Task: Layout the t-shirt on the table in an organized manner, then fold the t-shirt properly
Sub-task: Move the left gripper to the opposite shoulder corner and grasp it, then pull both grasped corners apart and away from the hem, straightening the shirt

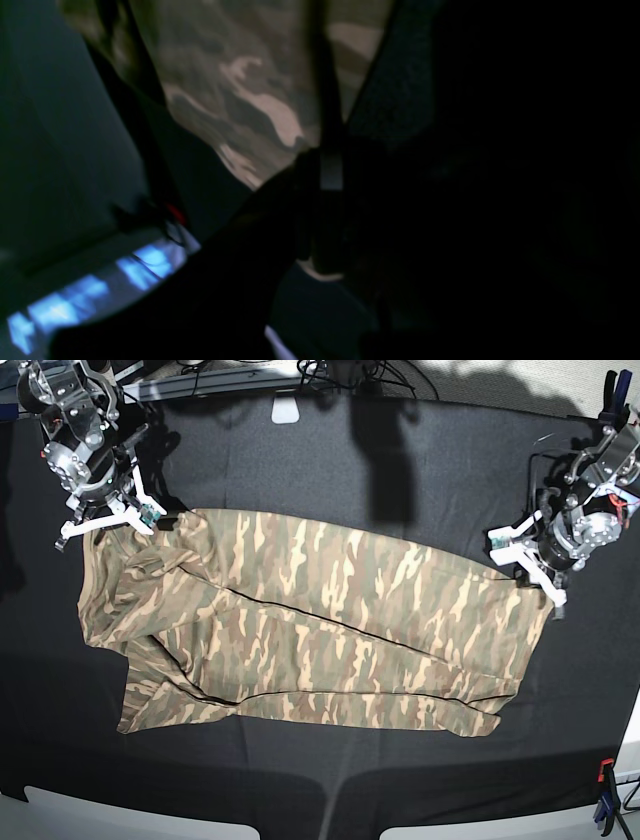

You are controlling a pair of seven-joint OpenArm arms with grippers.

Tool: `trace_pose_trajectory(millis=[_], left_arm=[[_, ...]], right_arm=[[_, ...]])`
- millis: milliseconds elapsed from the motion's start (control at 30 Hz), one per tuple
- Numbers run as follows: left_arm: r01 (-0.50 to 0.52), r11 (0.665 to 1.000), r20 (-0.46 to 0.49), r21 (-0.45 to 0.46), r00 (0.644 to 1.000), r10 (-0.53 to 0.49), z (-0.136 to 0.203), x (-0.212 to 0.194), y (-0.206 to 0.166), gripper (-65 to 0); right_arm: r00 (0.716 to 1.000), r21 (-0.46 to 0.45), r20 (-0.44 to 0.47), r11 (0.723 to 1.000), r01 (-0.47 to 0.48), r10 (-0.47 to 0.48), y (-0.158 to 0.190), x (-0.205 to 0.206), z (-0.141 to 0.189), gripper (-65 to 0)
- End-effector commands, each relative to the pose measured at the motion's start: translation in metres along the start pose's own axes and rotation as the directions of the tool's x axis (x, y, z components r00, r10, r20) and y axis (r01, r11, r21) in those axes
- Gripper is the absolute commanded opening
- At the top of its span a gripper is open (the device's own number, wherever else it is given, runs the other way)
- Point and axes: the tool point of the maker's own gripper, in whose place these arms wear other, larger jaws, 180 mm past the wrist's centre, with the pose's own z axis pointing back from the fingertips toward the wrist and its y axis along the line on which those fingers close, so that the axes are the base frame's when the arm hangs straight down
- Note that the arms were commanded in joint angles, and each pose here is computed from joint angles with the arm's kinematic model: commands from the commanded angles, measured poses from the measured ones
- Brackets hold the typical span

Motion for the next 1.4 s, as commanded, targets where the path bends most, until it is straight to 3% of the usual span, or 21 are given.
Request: trace_pose_trajectory(millis=[0, 67, 167, 267, 500, 667, 900, 1100, 1200, 1367], left_arm=[[-0.017, 1.000, -0.065, 0.020, 0.998, 0.018, 0.003, -0.017, 0.011, -65.0], [-0.100, 0.995, -0.104, -0.004, 0.990, 0.099, 0.005, -0.022, 0.006, -65.0], [-0.187, 0.982, -0.077, -0.037, 0.980, 0.184, 0.006, -0.013, -0.003, -65.0], [-0.187, 0.981, -0.033, -0.048, 0.982, 0.185, 0.012, 0.005, -0.008, -65.0], [-0.237, 0.972, -0.057, 0.002, 0.970, 0.237, 0.031, 0.021, -0.021, -65.0], [-0.190, 0.982, -0.100, -0.006, 0.977, 0.189, 0.041, 0.018, -0.045, -65.0], [-0.062, 0.991, -0.245, 0.115, 0.966, 0.089, 0.056, -0.015, -0.043, -65.0], [-0.020, 0.986, -0.233, 0.163, 0.971, 0.059, 0.060, -0.006, -0.029, -65.0], [-0.011, 0.972, -0.196, 0.236, 0.979, 0.059, 0.066, 0.020, -0.009, -65.0], [-0.138, 0.945, -0.075, 0.295, 0.983, 0.167, 0.071, 0.072, 0.006, -65.0]], right_arm=[[1.000, -0.026, -0.007, 0.999, -0.023, 0.023, -0.011, -0.004, 0.003, -65.0], [0.999, 0.011, -0.011, 0.999, -0.044, 0.044, -0.003, -0.010, 0.005, -65.0], [0.995, 0.029, -0.025, 0.995, -0.098, 0.099, 0.002, -0.022, 0.011, -65.0], [0.988, 0.037, -0.032, 0.988, -0.149, 0.150, 0.003, -0.031, 0.017, -65.0], [0.972, 0.073, -0.020, 0.970, -0.232, 0.234, 0.009, -0.041, 0.031, -65.0], [0.954, 0.086, -0.042, 0.953, -0.292, 0.296, 0.003, -0.054, 0.034, -65.0], [0.922, 0.090, -0.093, 0.926, -0.368, 0.375, -0.023, -0.072, 0.037, -65.0], [0.893, 0.066, -0.127, 0.902, -0.426, 0.431, -0.045, -0.079, 0.038, -65.0], [0.914, 0.027, -0.122, 0.922, -0.386, 0.387, -0.049, -0.075, 0.038, -65.0], [0.966, -0.017, -0.073, 0.968, -0.251, 0.249, -0.037, -0.062, 0.035, -65.0]])
